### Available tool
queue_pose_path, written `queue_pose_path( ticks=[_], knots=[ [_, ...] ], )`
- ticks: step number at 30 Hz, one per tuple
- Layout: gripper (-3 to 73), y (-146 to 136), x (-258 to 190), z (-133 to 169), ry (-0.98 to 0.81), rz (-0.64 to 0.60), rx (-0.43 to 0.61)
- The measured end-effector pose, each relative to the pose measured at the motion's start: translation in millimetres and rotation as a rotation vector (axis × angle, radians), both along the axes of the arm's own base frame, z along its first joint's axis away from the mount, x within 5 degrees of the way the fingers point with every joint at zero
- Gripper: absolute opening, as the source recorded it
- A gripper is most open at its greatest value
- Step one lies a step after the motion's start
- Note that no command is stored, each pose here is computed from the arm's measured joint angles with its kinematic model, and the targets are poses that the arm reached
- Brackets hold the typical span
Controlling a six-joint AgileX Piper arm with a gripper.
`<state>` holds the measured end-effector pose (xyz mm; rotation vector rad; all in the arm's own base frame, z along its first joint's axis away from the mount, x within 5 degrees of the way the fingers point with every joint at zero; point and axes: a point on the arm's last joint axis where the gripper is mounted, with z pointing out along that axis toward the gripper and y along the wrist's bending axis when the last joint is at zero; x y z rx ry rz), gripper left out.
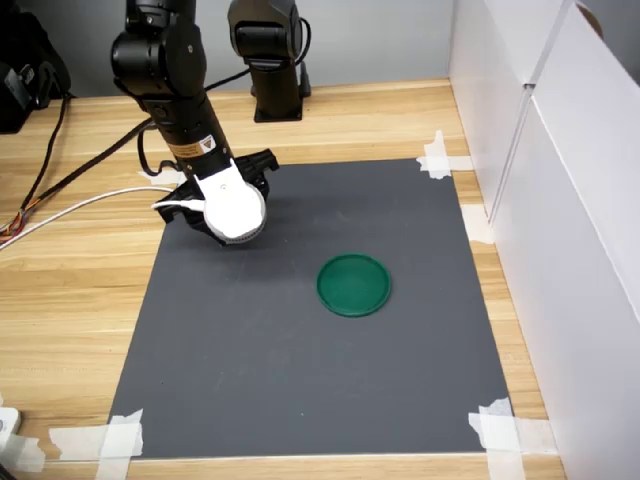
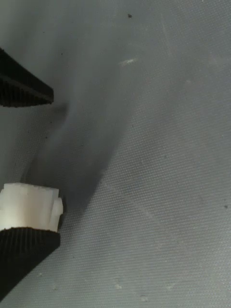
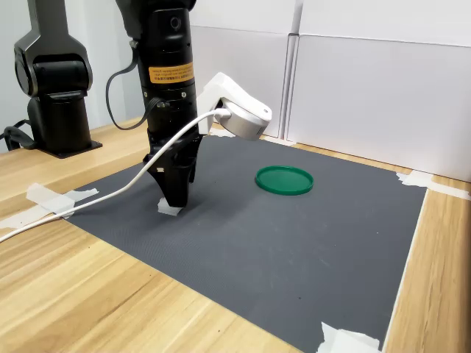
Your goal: Grasp a white terminal and put it in the green lid.
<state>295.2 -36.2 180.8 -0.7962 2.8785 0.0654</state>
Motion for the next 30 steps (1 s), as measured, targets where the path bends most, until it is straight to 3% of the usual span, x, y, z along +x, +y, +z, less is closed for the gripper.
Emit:
queue_pose_path(
  ticks=[8,16,30],
  knots=[
    [61.9,1,-2,11,-0.003,0.028,0.001],
    [61.9,-3,11,55,-0.021,0.072,-0.018],
    [61.9,-52,5,62,-0.035,0.14,-0.059]
  ],
)
